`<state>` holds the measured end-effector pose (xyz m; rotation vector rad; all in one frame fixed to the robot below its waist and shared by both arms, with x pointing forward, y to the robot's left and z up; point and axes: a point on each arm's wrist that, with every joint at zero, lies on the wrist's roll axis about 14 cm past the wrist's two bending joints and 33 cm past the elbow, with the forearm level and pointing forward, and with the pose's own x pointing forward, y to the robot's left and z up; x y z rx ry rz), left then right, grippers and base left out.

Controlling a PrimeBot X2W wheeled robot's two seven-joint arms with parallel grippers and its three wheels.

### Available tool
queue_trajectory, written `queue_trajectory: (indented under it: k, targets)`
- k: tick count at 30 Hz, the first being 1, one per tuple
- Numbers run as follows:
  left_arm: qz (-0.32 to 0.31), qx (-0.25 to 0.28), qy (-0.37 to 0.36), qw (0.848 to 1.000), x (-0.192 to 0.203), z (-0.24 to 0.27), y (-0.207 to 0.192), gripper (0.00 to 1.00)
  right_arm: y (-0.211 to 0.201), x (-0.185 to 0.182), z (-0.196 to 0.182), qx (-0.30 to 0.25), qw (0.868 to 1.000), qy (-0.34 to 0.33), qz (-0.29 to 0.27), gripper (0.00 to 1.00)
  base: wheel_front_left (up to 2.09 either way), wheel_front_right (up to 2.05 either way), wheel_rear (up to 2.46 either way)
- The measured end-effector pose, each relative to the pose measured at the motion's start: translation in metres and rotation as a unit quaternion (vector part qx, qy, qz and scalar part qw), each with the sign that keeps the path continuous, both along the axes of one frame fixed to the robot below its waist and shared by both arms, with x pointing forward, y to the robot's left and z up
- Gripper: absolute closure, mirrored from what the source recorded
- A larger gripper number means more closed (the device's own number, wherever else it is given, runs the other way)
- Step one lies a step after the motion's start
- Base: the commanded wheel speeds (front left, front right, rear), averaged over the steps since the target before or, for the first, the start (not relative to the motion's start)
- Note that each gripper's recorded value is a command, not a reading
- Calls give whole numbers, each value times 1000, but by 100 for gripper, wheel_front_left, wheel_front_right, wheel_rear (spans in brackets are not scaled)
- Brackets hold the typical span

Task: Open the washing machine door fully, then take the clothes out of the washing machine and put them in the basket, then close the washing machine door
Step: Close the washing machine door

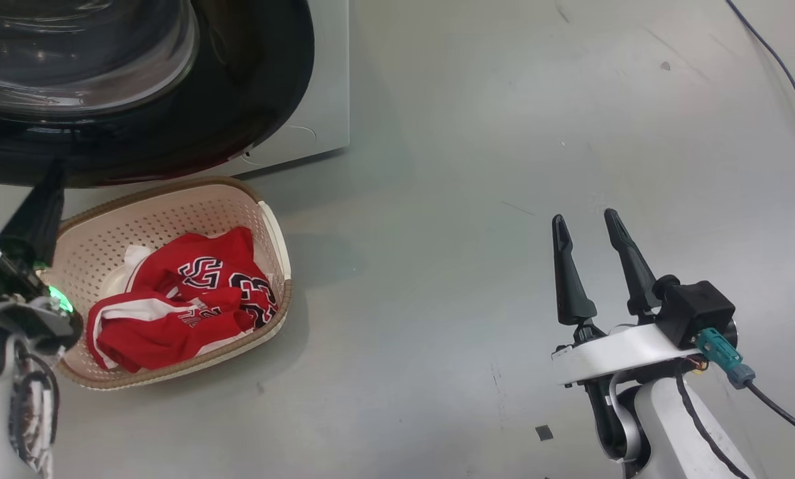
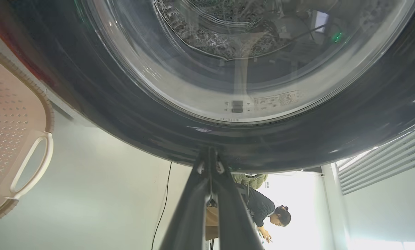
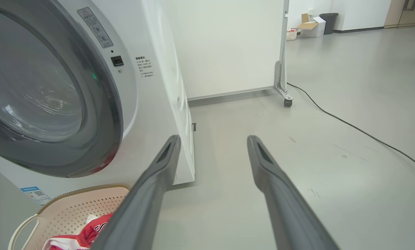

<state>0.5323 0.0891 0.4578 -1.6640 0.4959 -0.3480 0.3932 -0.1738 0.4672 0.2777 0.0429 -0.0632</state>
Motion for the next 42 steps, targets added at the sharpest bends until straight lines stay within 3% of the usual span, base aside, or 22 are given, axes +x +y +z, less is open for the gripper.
queue_trajectory:
  k: [1,3,5,6,7,8,14,21,26,29,33,39,42]
  targets:
    - [3,-2,5,1000,-7,-3,2,100,2,-1,0,0,1000,0,2,0,0,0,0]
    - [11,-6,14,1000,-19,-6,5,69,5,-1,2,0,1000,-3,9,0,0,0,0]
    - [14,-9,13,1000,-25,-5,7,57,7,-1,3,0,1000,-5,13,0,0,0,0]
    - [19,-12,9,1000,-29,-2,8,41,8,-1,4,-1,1000,-7,15,0,0,0,0]
    - [26,-16,5,1000,-32,2,11,16,10,-1,4,-1,1000,-8,19,0,0,0,0]
    - [32,-21,1,999,-35,6,13,0,11,-2,4,0,1000,-8,21,0,0,0,0]
    - [58,-39,-6,998,-62,18,22,0,22,-6,4,-1,999,-9,39,0,0,0,0]
    - [118,-14,-26,993,-86,32,54,0,36,-9,7,-2,998,-14,63,0,0,0,0]
    - [160,87,-56,982,-100,42,77,0,46,-12,7,-5,997,-15,81,0,0,0,0]
    - [174,160,-86,968,-106,53,86,0,51,-11,9,-7,996,-20,90,0,0,0,0]
    - [186,281,-141,931,-114,73,100,0,59,-10,15,-9,994,-30,104,0,0,0,0]
    - [179,476,-208,836,-131,80,115,0,66,-10,22,-13,992,-42,118,0,0,0,0]
    - [178,523,-220,804,-140,74,117,0,66,-11,24,-17,992,-45,119,0,0,0,0]
